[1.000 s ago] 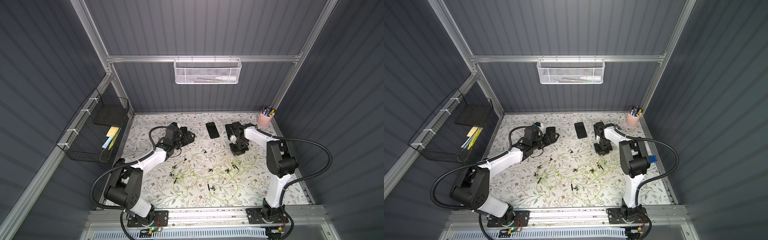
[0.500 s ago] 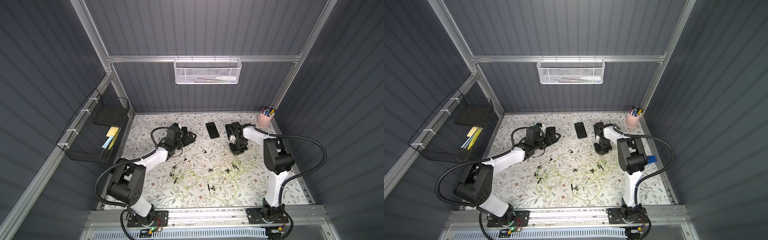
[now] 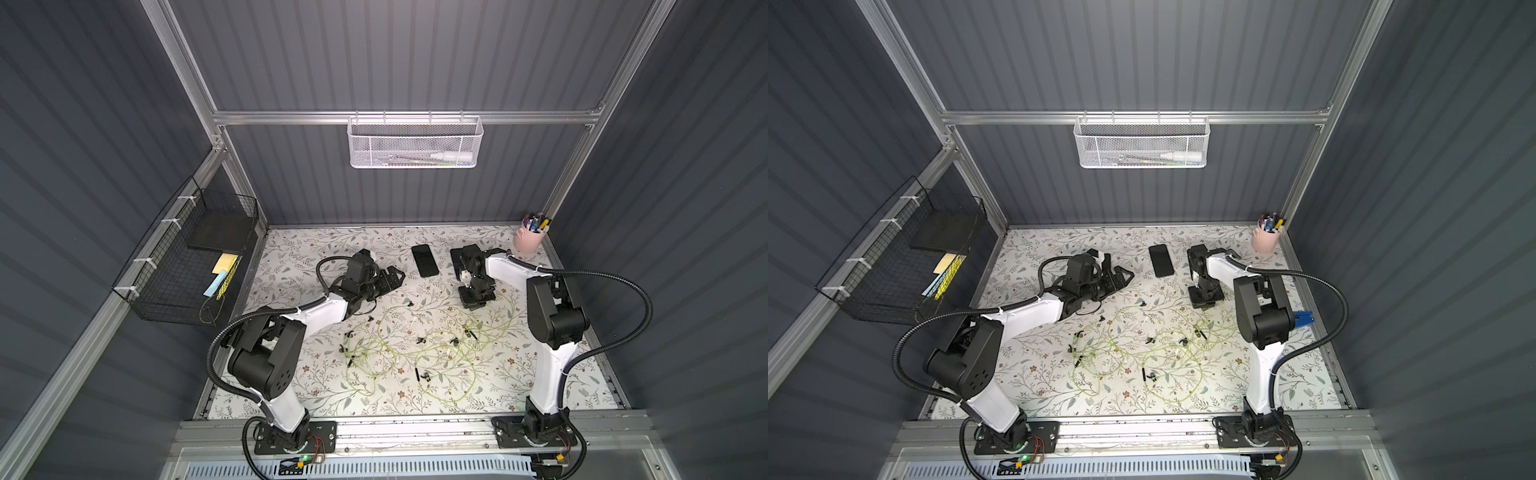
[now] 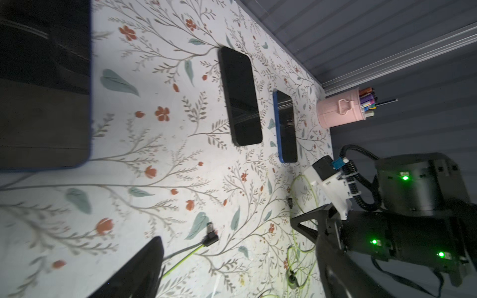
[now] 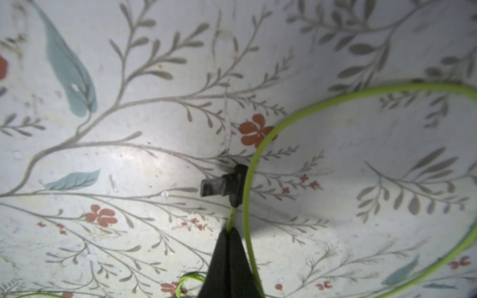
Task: Plug wired earphones into phones
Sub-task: Pick up the wired earphone from the center of the board.
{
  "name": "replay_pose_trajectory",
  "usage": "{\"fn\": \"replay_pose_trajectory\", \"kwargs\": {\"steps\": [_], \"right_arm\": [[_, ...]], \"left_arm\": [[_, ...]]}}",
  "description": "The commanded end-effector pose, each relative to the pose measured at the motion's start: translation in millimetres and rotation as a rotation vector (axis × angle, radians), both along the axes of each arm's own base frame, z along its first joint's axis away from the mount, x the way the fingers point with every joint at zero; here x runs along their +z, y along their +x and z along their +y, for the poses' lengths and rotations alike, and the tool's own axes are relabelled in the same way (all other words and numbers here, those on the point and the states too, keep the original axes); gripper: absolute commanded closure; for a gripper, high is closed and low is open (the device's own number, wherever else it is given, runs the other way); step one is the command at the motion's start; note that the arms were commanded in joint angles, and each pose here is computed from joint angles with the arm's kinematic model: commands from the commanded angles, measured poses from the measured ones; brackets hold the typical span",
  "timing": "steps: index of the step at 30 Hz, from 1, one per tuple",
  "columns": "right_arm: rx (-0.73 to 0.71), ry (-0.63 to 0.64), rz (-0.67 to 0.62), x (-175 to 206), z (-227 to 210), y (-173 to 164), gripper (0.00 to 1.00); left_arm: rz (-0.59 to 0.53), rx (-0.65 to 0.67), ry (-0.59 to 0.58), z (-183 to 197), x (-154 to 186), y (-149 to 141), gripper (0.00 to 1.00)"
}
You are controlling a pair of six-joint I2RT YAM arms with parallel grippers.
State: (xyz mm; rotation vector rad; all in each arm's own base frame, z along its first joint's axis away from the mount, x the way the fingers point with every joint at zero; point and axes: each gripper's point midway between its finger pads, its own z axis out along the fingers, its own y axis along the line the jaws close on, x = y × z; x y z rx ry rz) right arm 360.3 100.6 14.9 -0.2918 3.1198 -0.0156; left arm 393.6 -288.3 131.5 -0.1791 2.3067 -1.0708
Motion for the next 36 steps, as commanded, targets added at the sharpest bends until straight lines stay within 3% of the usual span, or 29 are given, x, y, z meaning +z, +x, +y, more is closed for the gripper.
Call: {"fn": "replay_pose_trajectory", "kwargs": {"steps": [1, 12, 24, 36], "right_arm": [[0.016, 0.042, 0.003, 6.7, 6.6, -10.8, 1.0], [0.025, 0.179, -0.076, 46.1, 41.3, -33.1, 1.0], [0.045, 0.299, -0.117, 67.8, 96.4, -52.3, 1.0], [0.122, 0.299, -0.107, 64.1, 128.8, -57.4, 1.0]], "left_arm": [[-0.006, -0.051, -0.092, -33.7, 11.5, 1.4, 0.08], [0.051, -0.093, -0.152, -65.5, -3.1, -6.8, 0.19], [0.143, -0.192, -0.225, -90.8, -19.5, -27.9, 0.57], [0.187, -0.26, -0.13, -89.9, -41.5, -43.9, 0.64]]}}
